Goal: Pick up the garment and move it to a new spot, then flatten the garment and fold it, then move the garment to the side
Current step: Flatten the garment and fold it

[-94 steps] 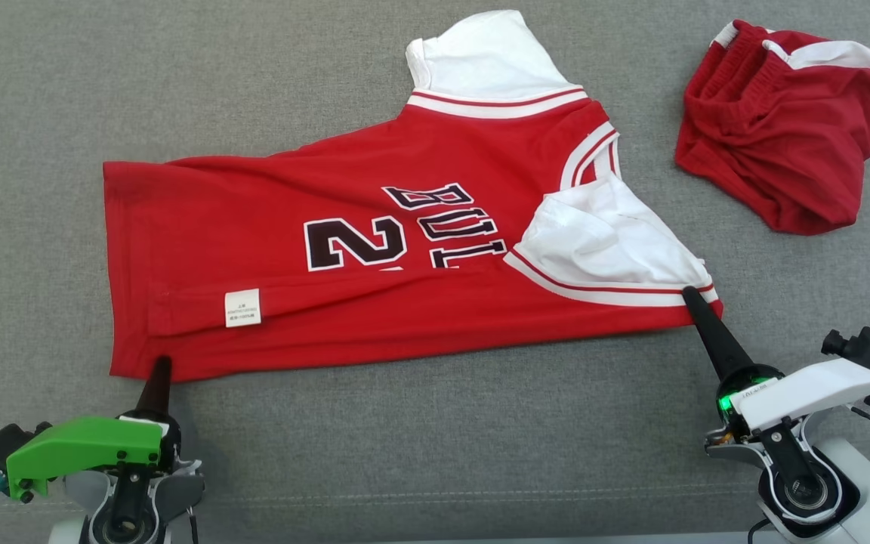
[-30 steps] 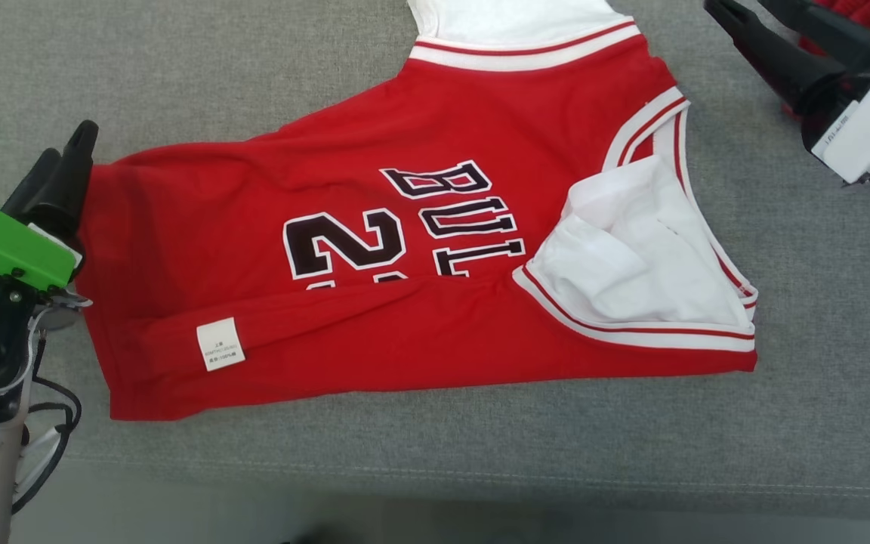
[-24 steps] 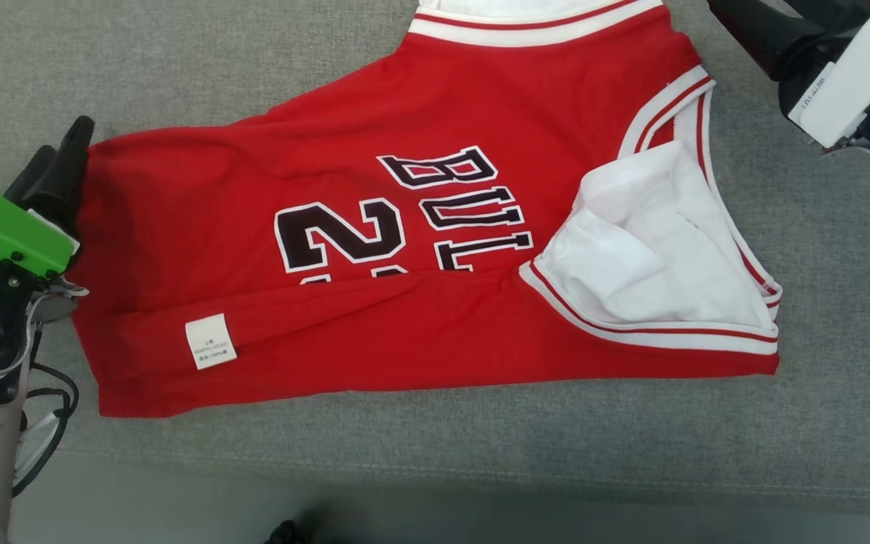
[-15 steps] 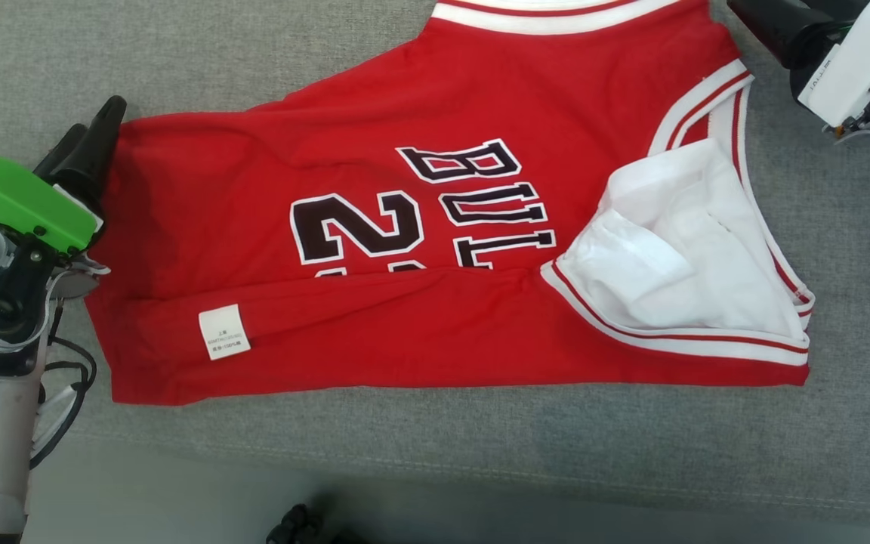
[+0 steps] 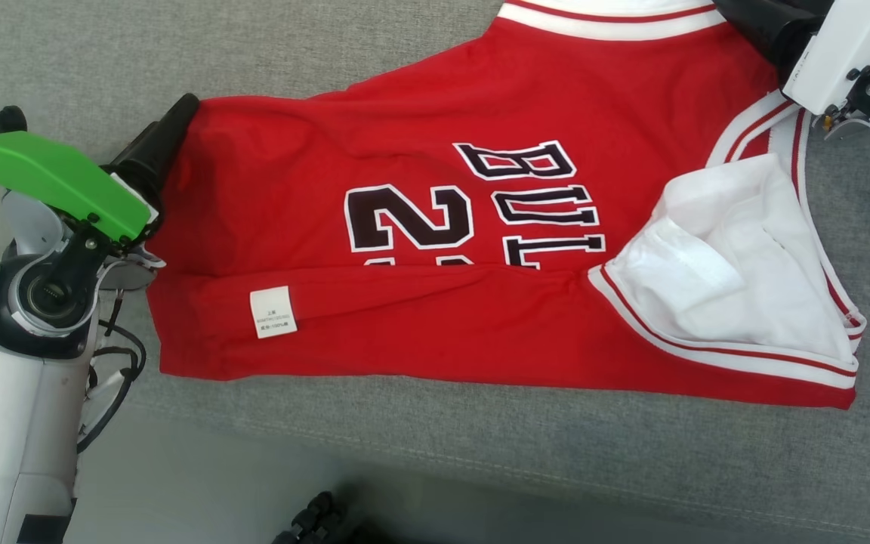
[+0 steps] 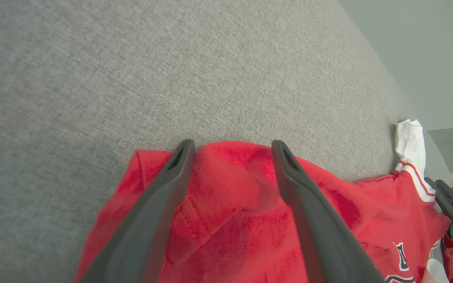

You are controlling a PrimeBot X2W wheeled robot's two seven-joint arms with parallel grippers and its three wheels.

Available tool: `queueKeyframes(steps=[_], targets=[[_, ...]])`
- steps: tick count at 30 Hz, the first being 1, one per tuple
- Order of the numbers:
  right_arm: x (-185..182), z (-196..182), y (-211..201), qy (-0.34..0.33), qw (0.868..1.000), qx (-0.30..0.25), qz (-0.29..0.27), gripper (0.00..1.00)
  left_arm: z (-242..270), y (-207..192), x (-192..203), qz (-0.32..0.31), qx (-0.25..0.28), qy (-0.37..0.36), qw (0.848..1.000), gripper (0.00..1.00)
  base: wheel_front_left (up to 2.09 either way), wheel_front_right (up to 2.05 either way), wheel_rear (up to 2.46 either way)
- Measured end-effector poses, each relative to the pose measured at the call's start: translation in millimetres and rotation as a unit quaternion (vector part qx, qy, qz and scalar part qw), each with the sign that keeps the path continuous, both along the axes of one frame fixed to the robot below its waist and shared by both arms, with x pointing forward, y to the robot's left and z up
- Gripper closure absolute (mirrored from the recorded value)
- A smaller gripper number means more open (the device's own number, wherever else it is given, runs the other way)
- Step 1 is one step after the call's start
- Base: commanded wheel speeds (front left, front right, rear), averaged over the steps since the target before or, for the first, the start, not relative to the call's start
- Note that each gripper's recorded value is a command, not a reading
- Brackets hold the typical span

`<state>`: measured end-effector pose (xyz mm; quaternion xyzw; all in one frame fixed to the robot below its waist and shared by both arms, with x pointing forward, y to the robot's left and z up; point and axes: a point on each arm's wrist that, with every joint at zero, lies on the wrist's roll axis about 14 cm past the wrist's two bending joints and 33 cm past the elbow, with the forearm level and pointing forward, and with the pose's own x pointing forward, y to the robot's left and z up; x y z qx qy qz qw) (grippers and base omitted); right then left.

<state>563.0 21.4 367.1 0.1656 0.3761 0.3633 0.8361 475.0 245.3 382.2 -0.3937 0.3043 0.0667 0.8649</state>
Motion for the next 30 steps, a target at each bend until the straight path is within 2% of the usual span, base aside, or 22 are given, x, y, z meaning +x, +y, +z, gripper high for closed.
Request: queueKeyframes(steps=[9,10,11,12,18,25,30], targets=[[-0.5,-2.2,19.3,0.007,1.000,-0.008,0.027,0.00,4.4,-1.1,-7.3,-0.008,-0.008,-0.005,1.000,0.00,0.00,0.00,0.00],[-0.6,-2.5,20.7,0.007,1.000,-0.008,0.028,0.56,3.8,-2.2,-8.4,-0.011,-0.010,-0.002,1.000,0.00,0.00,0.00,0.00],[-0.6,-2.7,21.7,0.007,1.000,-0.008,0.029,0.71,3.9,-2.7,-8.7,-0.012,-0.011,-0.002,1.000,0.00,0.00,0.00,0.00],[-0.3,-2.9,22.6,0.007,0.999,-0.008,0.030,1.00,4.2,-3.6,-8.8,-0.014,-0.012,-0.004,1.000,0.00,0.00,0.00,0.00],[2.0,-4.2,25.7,-0.001,0.999,-0.012,0.035,1.00,4.0,-3.5,-9.3,-0.017,-0.016,-0.006,1.000,0.00,0.00,0.00,0.00],[28.4,22.8,25.2,-0.055,0.998,0.012,0.008,1.00,6.2,2.2,-2.3,0.001,-0.028,-0.021,0.999,0.00,0.00,0.00,0.00],[35.1,23.4,16.5,-0.070,0.997,0.014,-0.012,1.00,4.9,-3.3,2.6,-0.004,-0.032,-0.027,0.999,0.00,0.00,0.00,0.00]])
